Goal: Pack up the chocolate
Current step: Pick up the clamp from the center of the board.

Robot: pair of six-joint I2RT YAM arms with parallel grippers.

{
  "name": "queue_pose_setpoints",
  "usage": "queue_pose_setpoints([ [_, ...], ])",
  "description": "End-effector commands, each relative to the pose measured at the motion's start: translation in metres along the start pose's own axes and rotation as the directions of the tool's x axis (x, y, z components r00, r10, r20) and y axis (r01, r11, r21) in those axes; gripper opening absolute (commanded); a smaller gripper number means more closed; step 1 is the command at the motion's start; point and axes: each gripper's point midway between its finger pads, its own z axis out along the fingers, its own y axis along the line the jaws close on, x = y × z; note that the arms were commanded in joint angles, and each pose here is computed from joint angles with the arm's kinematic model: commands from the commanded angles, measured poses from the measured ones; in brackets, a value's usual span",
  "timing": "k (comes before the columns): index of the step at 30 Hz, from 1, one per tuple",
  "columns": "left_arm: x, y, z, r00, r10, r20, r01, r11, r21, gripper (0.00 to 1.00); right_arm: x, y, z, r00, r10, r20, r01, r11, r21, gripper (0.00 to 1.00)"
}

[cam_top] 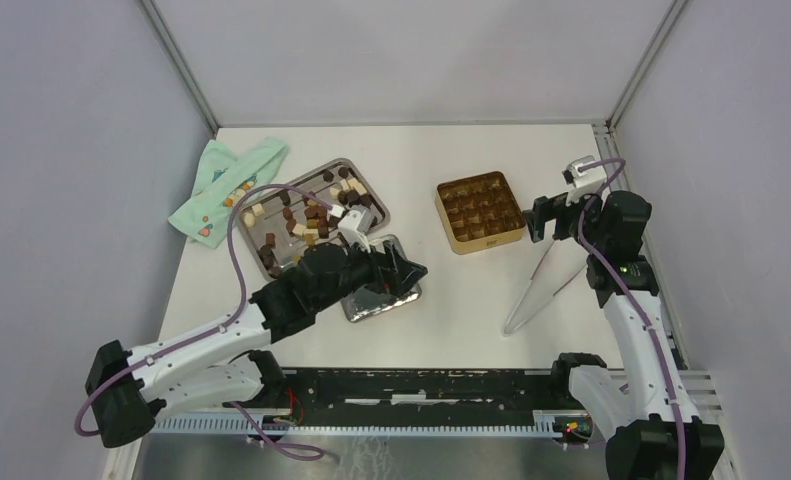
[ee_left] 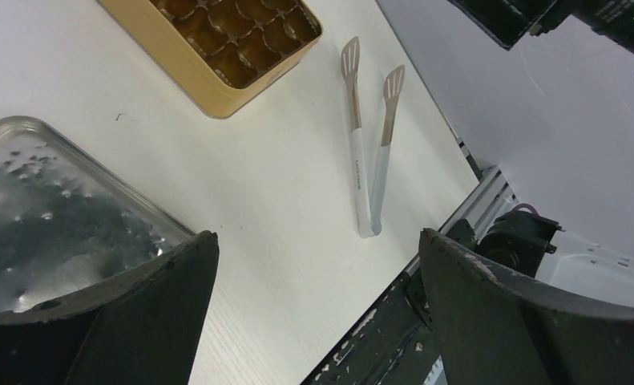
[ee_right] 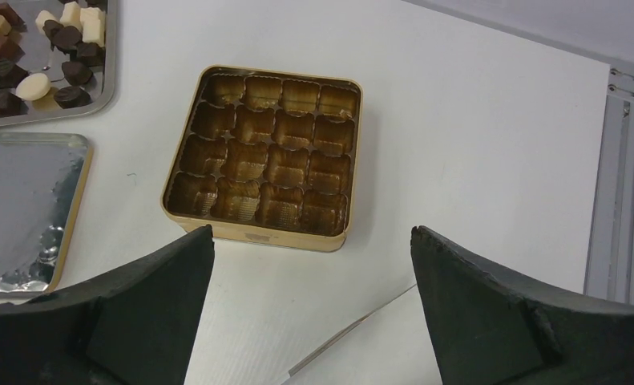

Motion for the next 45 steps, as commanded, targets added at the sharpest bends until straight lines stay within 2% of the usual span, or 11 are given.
queue_pose_setpoints([
  [1,-0.015,-0.023,0.015,0.996,-0.071,0.043,0.069,0.996,0.065,1.00,-0.018,0.005,-0.003,0.994,-0.085,0.066,0.087,0.996,-0.035,0.98],
  [4,-0.009,-0.031,0.025,0.995,-0.088,0.037,0.083,0.990,0.117,1.00,-0.022,0.035,-0.007,0.971,-0.209,0.117,0.231,0.948,-0.221,0.98],
  [7,-0.004,-0.064,0.031,0.996,0.050,0.072,-0.060,0.988,0.144,1.00,-0.022,0.064,-0.015,0.919,-0.335,0.209,0.392,0.839,-0.377,0.98],
  [11,0.010,-0.106,0.035,0.906,0.400,0.136,-0.397,0.917,-0.047,1.00,-0.010,0.066,-0.011,0.890,-0.392,0.234,0.456,0.797,-0.396,0.98],
  [14,0.017,-0.096,0.050,0.876,0.474,0.091,-0.456,0.874,-0.166,1.00,0.002,0.057,0.000,0.917,-0.354,0.184,0.398,0.835,-0.380,0.98],
  [18,0.009,-0.086,0.058,0.893,0.442,0.084,-0.403,0.869,-0.289,1.00,0.008,0.043,0.003,0.929,-0.345,0.132,0.369,0.868,-0.332,0.98],
  [23,0.026,-0.102,0.076,0.955,0.280,0.101,-0.266,0.955,-0.134,1.00,0.014,0.037,0.000,0.935,-0.320,0.151,0.351,0.896,-0.271,0.98],
  [28,0.056,-0.098,0.089,0.980,0.193,0.041,-0.187,0.975,-0.118,0.97,0.033,0.031,0.002,0.947,-0.295,0.124,0.317,0.920,-0.231,0.98],
  [33,0.080,-0.094,0.117,0.982,0.190,0.017,-0.186,0.976,-0.116,0.95,0.035,0.012,0.001,0.945,-0.320,0.063,0.326,0.935,-0.139,0.98],
  [39,0.119,-0.090,0.160,0.980,0.189,-0.067,-0.194,0.978,-0.081,0.78,0.045,-0.052,0.002,0.968,-0.229,-0.101,0.243,0.955,0.167,0.98],
  [45,0.155,-0.099,0.193,0.970,0.183,-0.160,-0.180,0.983,0.031,0.67,0.052,-0.058,0.002,0.983,-0.144,-0.111,0.162,0.971,0.177,0.88],
])
